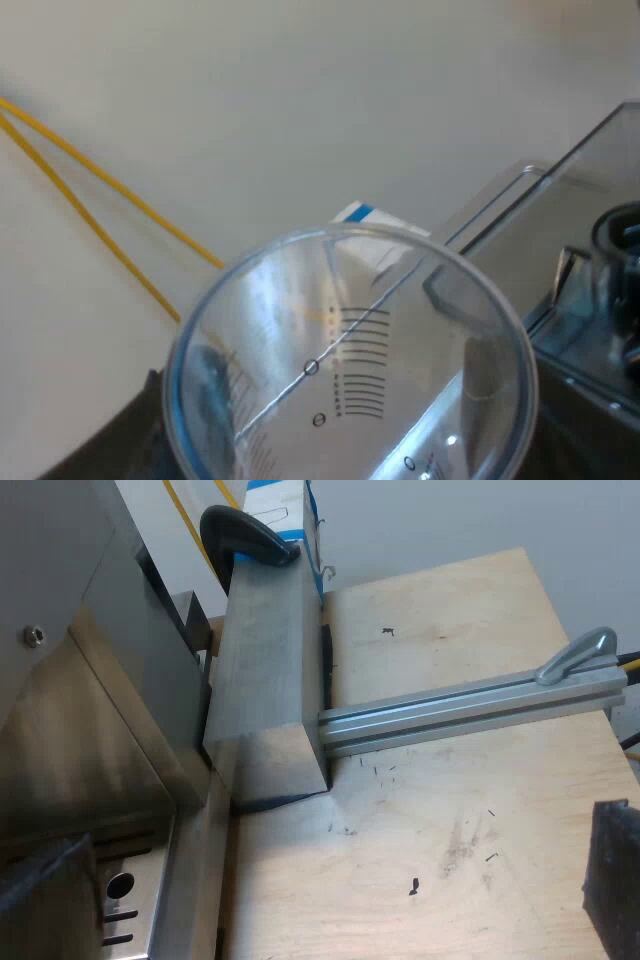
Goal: Pour the beans into the coffee machine
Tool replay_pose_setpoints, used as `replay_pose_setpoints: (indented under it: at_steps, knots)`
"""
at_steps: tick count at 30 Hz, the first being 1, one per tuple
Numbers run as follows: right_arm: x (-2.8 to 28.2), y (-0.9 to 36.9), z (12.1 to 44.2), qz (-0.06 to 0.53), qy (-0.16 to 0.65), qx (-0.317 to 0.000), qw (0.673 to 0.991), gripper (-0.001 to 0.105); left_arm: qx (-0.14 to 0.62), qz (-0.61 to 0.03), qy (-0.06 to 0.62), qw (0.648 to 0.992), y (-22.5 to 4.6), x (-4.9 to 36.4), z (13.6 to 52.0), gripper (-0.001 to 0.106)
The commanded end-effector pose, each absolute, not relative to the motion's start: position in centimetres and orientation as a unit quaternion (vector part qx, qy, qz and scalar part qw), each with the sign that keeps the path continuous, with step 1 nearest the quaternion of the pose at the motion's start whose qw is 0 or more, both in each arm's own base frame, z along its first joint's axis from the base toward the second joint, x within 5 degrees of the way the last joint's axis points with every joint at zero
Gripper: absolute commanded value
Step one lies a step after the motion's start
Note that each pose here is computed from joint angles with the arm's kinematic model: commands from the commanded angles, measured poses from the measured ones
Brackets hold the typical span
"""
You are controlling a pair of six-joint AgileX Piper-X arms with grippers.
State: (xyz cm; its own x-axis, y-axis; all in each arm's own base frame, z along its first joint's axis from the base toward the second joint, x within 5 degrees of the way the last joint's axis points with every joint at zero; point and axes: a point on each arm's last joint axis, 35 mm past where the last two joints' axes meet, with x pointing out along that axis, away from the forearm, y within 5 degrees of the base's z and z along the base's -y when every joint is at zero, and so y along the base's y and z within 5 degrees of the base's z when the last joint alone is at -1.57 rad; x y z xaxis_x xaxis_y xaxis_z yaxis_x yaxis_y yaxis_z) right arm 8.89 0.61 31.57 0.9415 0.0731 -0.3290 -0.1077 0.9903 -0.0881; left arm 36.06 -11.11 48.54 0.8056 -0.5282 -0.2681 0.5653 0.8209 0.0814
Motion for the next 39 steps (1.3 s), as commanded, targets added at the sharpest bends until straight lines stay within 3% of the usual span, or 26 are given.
replay_pose_setpoints:
  at_steps: [1,9,17,39]
  knots:
    - [8.7,0.7,32.2,0.053,0.153,-0.052,0.985,0.104,0.095,-0.276,0.097,0.952,-11.1,36.0,49.7,0.031]
    - [8.7,0.7,32.2,0.054,0.153,-0.052,0.985,0.104,0.150,-0.283,0.060,0.945,-13.4,34.9,51.1,0.031]
    - [8.7,0.7,32.2,0.054,0.153,-0.052,0.985,0.104,0.193,-0.300,0.073,0.931,-16.8,34.6,49.7,0.031]
    - [8.6,0.7,32.1,0.056,0.162,-0.045,0.984,0.104,0.313,-0.243,0.060,0.916,-16.7,35.0,49.5,0.031]
